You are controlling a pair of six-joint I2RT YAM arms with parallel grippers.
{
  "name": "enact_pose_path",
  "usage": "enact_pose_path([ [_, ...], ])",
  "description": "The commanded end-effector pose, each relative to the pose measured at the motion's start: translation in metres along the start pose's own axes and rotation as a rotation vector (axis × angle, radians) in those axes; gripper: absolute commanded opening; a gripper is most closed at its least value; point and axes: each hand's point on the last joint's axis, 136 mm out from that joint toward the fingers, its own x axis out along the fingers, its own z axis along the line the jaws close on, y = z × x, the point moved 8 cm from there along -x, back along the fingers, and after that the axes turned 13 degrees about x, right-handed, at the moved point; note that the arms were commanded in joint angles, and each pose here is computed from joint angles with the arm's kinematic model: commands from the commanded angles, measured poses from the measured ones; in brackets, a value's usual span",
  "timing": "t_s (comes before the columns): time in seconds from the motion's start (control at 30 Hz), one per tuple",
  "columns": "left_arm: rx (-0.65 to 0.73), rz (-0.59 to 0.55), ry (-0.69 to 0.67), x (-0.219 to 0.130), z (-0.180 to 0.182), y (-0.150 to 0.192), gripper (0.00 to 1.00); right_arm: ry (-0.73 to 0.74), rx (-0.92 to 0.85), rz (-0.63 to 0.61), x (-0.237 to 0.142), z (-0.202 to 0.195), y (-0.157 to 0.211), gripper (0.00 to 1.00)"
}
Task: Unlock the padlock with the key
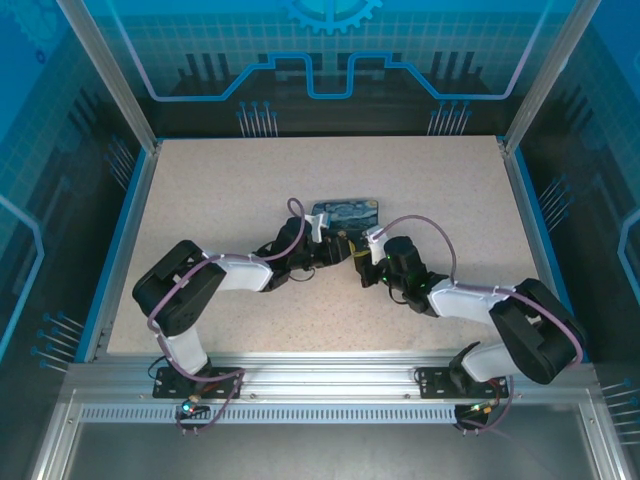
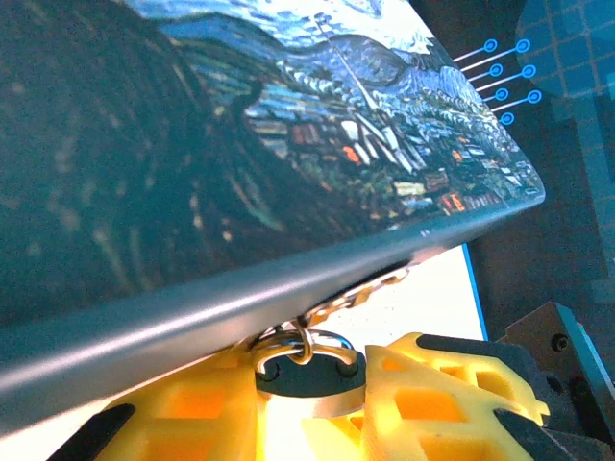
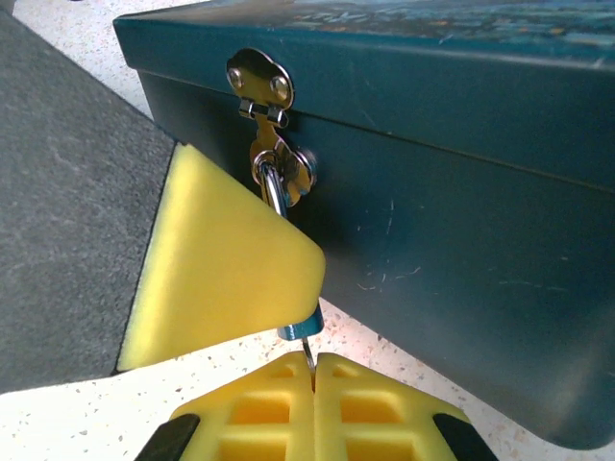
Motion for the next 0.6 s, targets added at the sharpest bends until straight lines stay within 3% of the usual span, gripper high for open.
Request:
enact_pose_path([
  [0.0, 0.044, -0.007, 0.158, -0.004, -0.038, -0.014, 0.25, -0.069, -0.052, -0.149, 0.001, 0.009, -0.031, 0.00],
  [0.33, 0.049, 0.001, 0.142, -0.004, -0.036, -0.013, 0.25, -0.108, -0.051, -0.167, 0.001, 0.008, -0.043, 0.00],
  [0.57, 0.036, 0.021, 0.111, 0.007, -0.022, -0.003, 0.25, -0.064, 0.009, -0.106, 0.009, 0.002, -0.016, 0.00],
])
